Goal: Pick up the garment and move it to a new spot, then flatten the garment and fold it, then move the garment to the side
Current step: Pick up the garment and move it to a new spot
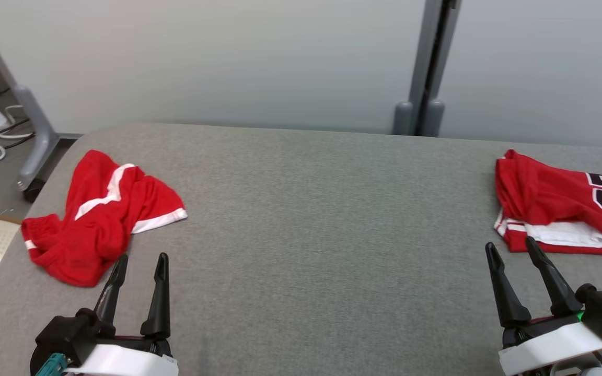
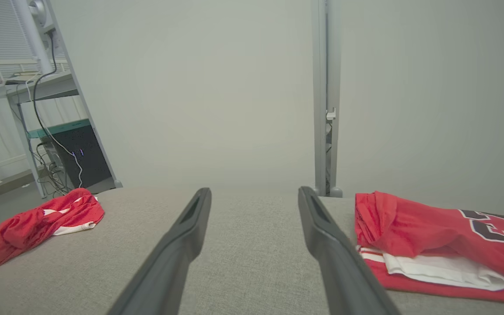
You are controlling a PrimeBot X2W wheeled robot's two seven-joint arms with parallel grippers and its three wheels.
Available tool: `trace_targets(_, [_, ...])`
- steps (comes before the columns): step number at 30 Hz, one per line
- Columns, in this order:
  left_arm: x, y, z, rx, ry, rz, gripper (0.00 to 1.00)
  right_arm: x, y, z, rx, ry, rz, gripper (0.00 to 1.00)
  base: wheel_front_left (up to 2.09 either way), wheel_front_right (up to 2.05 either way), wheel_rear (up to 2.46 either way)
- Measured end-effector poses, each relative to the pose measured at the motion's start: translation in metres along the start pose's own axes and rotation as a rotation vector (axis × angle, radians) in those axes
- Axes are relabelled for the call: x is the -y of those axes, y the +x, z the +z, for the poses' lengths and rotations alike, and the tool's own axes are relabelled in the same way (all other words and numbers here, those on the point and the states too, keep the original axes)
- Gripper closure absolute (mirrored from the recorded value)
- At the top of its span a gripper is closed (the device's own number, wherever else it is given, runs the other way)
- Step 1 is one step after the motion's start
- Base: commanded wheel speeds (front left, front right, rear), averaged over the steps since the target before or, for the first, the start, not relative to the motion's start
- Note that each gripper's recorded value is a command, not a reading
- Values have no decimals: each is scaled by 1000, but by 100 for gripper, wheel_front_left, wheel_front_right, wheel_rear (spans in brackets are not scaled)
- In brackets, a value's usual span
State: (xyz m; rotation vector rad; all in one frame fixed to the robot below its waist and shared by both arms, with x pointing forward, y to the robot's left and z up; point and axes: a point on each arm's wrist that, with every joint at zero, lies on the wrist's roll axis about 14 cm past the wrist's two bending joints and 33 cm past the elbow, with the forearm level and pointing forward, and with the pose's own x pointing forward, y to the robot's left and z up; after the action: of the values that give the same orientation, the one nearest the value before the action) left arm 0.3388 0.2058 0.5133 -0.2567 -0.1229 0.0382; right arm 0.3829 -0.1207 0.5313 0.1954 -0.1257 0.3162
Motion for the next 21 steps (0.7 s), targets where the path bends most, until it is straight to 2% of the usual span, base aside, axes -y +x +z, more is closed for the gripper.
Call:
trace_targets(11, [-55, -32, 14, 32, 41, 193, 0, -61, 31, -22, -53, 47, 189, 0, 0, 0, 0])
trace_targets(21, [-86, -63, 17, 32, 59, 314, 0, -104, 47, -35, -87, 77, 318, 0, 0, 0, 0])
